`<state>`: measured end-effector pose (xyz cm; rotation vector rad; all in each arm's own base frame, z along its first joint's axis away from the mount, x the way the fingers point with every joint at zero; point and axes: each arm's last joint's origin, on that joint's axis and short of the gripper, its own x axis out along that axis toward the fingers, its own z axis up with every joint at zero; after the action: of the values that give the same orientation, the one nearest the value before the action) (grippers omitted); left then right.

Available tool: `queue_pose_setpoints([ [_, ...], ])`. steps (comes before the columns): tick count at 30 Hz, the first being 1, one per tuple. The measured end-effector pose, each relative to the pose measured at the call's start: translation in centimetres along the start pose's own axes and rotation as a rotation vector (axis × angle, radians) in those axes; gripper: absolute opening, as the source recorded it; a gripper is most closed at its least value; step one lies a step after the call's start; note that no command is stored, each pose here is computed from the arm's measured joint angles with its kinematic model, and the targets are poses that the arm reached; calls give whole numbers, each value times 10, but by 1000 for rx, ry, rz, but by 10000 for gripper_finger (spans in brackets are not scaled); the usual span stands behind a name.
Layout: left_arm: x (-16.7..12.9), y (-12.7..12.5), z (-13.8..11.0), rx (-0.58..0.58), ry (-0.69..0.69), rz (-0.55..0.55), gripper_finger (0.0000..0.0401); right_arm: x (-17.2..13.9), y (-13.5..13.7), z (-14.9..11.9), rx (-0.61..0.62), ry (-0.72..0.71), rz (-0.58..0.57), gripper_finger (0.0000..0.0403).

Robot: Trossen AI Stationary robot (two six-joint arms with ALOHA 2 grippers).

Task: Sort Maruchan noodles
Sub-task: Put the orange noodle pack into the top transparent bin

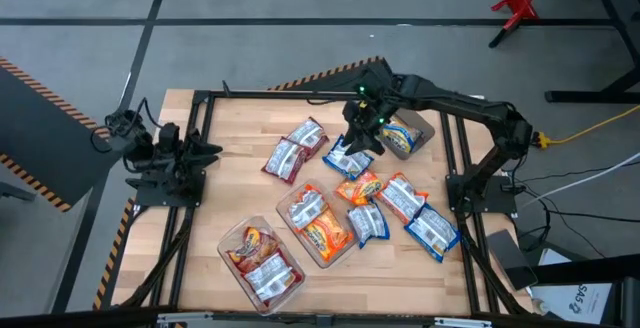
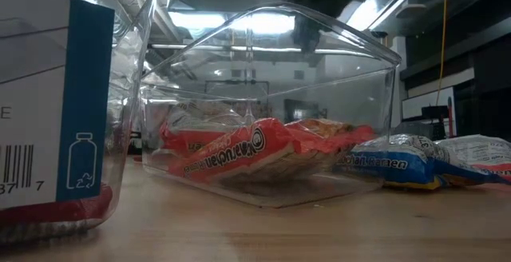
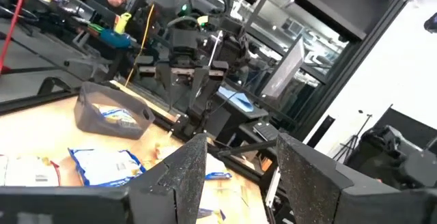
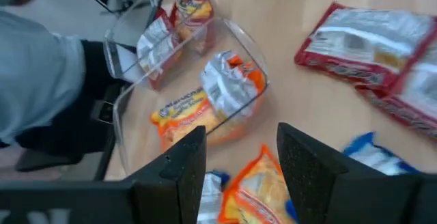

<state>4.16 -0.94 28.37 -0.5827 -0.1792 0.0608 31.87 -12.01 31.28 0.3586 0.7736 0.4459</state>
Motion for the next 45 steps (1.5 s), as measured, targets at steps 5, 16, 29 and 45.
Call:
queue_pose_setpoints([
  [5,0,1,0,4,-12,27,172,21,0,-1,-91,-57,25,166],
  [16,0,5,2,10,-74,163,172,62,6,12,-495,-417,-137,166],
  [29,-2,9,5,42,-140,324,172,63,4,15,-510,-473,-304,166],
  [45,-2,7,9,25,-164,325,172,49,16,26,-565,-591,-354,166],
])
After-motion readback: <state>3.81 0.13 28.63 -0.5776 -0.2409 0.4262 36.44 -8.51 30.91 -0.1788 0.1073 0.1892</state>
